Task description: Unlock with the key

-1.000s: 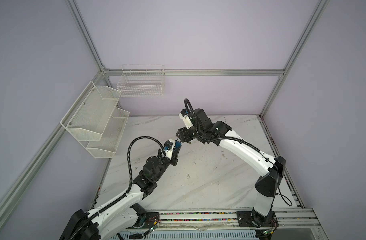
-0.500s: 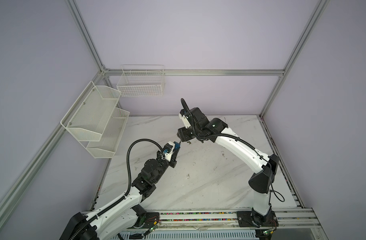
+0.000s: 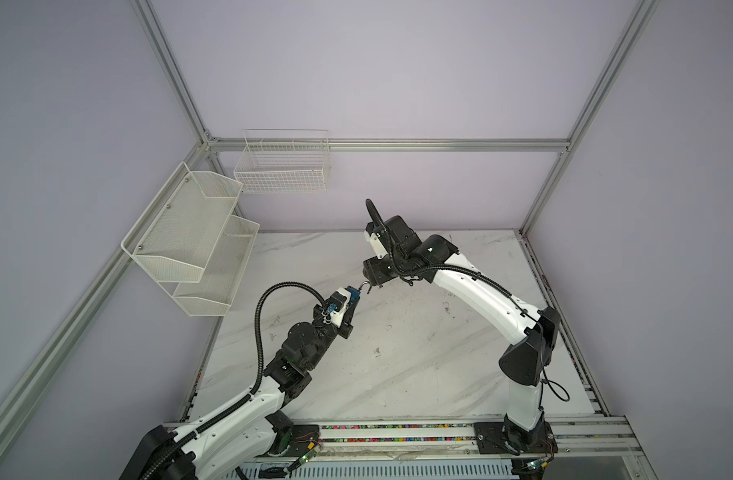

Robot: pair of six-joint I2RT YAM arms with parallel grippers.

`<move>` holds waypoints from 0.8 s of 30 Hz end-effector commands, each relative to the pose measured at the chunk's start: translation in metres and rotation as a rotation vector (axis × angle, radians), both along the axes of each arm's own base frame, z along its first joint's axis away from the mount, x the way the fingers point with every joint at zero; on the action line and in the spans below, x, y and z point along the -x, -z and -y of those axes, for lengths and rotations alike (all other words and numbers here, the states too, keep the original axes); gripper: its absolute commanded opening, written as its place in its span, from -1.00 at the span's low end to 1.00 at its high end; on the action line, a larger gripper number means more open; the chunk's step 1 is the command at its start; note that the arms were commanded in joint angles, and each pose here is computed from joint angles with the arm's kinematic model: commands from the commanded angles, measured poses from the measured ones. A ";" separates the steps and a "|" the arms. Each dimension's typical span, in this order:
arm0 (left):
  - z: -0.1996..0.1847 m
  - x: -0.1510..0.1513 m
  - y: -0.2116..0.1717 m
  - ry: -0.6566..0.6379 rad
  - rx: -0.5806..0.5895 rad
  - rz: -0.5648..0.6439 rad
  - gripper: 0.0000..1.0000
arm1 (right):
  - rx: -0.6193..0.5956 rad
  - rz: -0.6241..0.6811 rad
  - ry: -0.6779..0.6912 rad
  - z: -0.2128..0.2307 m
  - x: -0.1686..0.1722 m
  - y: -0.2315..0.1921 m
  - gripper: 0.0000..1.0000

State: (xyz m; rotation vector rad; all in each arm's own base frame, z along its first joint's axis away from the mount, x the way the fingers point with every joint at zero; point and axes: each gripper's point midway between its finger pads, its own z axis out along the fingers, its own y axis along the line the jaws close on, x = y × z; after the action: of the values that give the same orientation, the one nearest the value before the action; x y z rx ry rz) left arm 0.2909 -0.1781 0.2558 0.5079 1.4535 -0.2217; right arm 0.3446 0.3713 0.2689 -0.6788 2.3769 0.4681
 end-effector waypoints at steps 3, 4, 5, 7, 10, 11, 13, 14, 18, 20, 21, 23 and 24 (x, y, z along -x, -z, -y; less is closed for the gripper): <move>-0.007 0.002 -0.033 -0.024 0.077 0.126 -1.00 | -0.013 -0.026 -0.063 0.006 0.019 -0.005 0.21; -0.007 0.002 -0.033 -0.027 0.080 0.126 -1.00 | -0.019 -0.027 -0.063 0.007 0.019 -0.006 0.21; -0.007 0.002 -0.033 -0.027 0.081 0.126 -1.00 | -0.018 -0.026 -0.056 0.009 0.018 -0.006 0.21; -0.007 0.001 -0.033 -0.029 0.082 0.119 -1.00 | -0.034 -0.027 -0.050 0.013 0.016 -0.007 0.21; -0.008 0.001 -0.031 -0.034 0.086 0.110 -1.00 | -0.065 -0.013 -0.014 0.024 0.009 -0.012 0.21; -0.008 0.000 -0.031 -0.038 0.087 0.106 -1.00 | -0.089 -0.009 -0.007 0.027 0.007 -0.014 0.22; -0.009 -0.002 -0.030 -0.049 0.088 0.089 -1.00 | -0.116 -0.003 0.017 0.034 0.003 -0.016 0.23; -0.009 -0.003 -0.029 -0.052 0.089 0.077 -1.00 | -0.124 -0.001 0.037 0.040 -0.001 -0.015 0.23; -0.011 -0.007 -0.025 -0.072 0.121 0.002 -1.00 | -0.182 0.001 0.106 0.058 -0.016 -0.013 0.26; -0.013 -0.009 -0.023 -0.087 0.149 -0.051 -1.00 | -0.220 0.010 0.142 0.064 -0.022 -0.012 0.30; -0.013 -0.009 -0.022 -0.086 0.164 -0.077 -1.00 | -0.239 0.013 0.164 0.068 -0.025 -0.010 0.32; -0.016 -0.011 -0.019 -0.111 0.211 -0.151 -1.00 | -0.265 0.002 0.184 0.073 -0.030 -0.002 0.35; -0.018 -0.011 -0.019 -0.128 0.249 -0.201 -1.00 | -0.279 -0.009 0.196 0.075 -0.032 0.004 0.35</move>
State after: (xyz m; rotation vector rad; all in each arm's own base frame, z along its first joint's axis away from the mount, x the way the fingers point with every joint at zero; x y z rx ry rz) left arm 0.2961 -0.1654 0.2234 0.3792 1.6379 -0.2526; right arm 0.3677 0.2940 0.2598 -0.3857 2.3523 0.6148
